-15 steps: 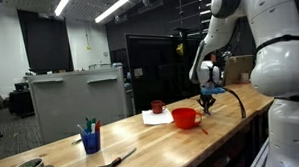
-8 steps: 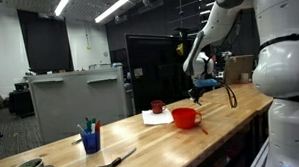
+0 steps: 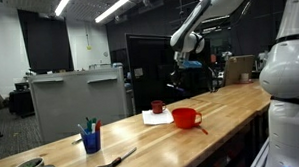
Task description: Bring the blue sharpie closer to the cup
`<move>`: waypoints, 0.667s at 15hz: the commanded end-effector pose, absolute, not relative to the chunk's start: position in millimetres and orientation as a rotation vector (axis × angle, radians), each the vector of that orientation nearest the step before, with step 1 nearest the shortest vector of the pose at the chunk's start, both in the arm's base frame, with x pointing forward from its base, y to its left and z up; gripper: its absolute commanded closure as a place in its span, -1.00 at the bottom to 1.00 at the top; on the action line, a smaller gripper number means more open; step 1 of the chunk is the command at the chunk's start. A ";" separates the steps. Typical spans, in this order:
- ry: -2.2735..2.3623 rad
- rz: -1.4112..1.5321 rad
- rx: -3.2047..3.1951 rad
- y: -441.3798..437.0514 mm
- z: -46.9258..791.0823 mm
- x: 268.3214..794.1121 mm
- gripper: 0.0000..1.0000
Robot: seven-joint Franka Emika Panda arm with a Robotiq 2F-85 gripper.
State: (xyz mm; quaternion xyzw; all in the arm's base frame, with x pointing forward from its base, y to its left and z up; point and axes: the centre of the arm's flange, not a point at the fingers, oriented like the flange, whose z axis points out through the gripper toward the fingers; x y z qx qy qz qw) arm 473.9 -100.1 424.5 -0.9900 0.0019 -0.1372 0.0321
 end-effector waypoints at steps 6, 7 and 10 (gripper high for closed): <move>-0.711 -0.356 -2.949 72.5 433.5 398.0 0.94; -0.774 -0.351 -2.938 89.2 424.6 389.8 0.94; -0.853 -0.369 -2.942 133.5 402.9 371.3 0.94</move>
